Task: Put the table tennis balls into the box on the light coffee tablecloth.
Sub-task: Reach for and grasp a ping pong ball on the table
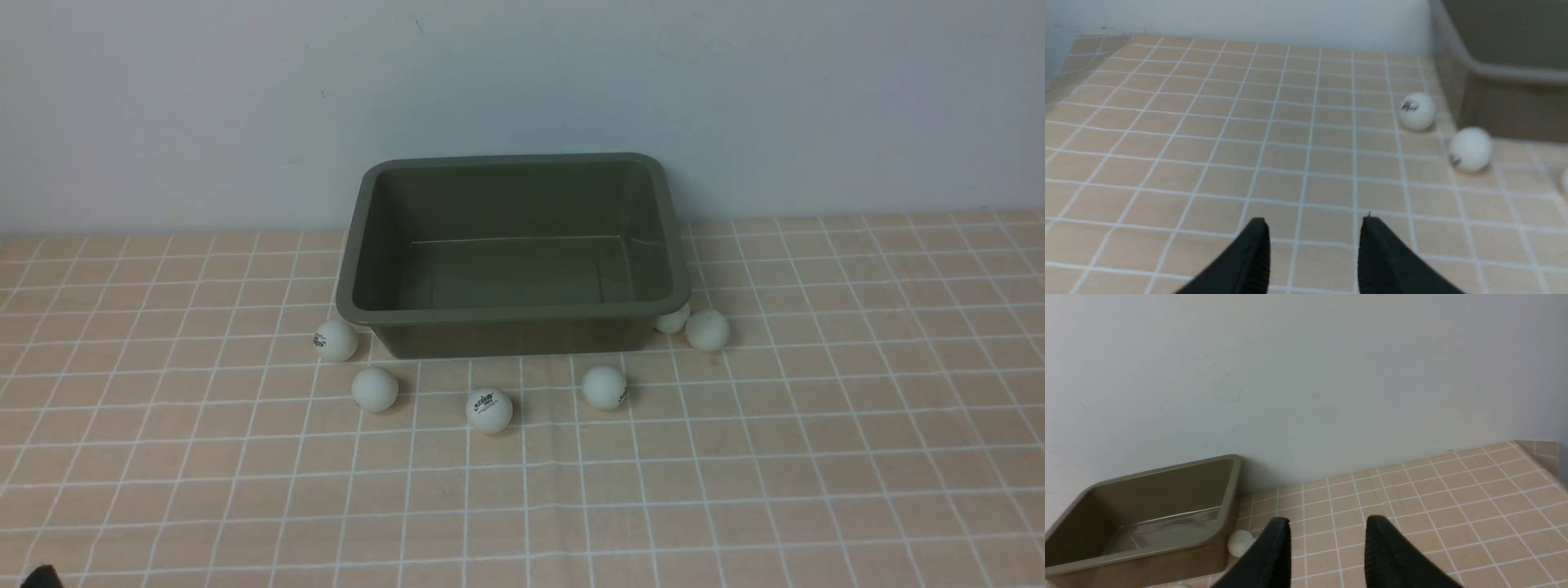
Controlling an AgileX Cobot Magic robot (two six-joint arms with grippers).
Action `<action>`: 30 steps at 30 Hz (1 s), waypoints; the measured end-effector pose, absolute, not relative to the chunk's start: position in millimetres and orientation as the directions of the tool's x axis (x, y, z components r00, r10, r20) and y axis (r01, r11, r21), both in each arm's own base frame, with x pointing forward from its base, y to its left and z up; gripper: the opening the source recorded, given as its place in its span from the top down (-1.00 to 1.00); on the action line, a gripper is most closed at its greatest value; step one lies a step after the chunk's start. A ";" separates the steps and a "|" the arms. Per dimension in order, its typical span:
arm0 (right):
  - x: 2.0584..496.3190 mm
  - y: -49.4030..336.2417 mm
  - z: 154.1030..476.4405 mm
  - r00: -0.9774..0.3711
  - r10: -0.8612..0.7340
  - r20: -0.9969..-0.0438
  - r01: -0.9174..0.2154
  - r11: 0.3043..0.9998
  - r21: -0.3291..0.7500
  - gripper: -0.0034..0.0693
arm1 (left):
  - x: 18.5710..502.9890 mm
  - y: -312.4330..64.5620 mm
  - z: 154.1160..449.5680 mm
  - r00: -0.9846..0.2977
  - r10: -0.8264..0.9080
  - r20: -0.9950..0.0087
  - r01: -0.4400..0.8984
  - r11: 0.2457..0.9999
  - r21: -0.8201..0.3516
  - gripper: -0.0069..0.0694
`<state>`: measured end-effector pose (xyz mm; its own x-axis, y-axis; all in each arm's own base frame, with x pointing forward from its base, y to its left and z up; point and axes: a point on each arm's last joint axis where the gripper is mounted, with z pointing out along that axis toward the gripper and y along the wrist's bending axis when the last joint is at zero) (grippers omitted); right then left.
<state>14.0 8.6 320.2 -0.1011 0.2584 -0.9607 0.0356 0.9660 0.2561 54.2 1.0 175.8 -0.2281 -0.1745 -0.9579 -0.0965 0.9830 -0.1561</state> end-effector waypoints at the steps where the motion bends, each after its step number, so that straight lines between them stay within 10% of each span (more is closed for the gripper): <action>1: 14.0 9.3 320.3 -0.102 0.261 -0.960 0.028 0.965 0.260 0.25 | 54.7 0.2 178.1 -0.200 -0.231 -0.952 -0.095 0.972 -0.215 0.18; 16: 14.0 12.2 319.4 -0.121 0.181 -0.976 -0.010 0.983 0.183 0.25 | 56.7 1.2 197.5 0.027 -0.585 -0.811 -0.054 0.809 -0.585 0.18; 30: 18.7 34.4 325.0 -0.125 0.119 -0.985 -0.271 0.951 0.149 0.25 | 45.9 -25.6 283.6 -0.215 -0.200 -0.956 0.183 0.953 -0.240 0.18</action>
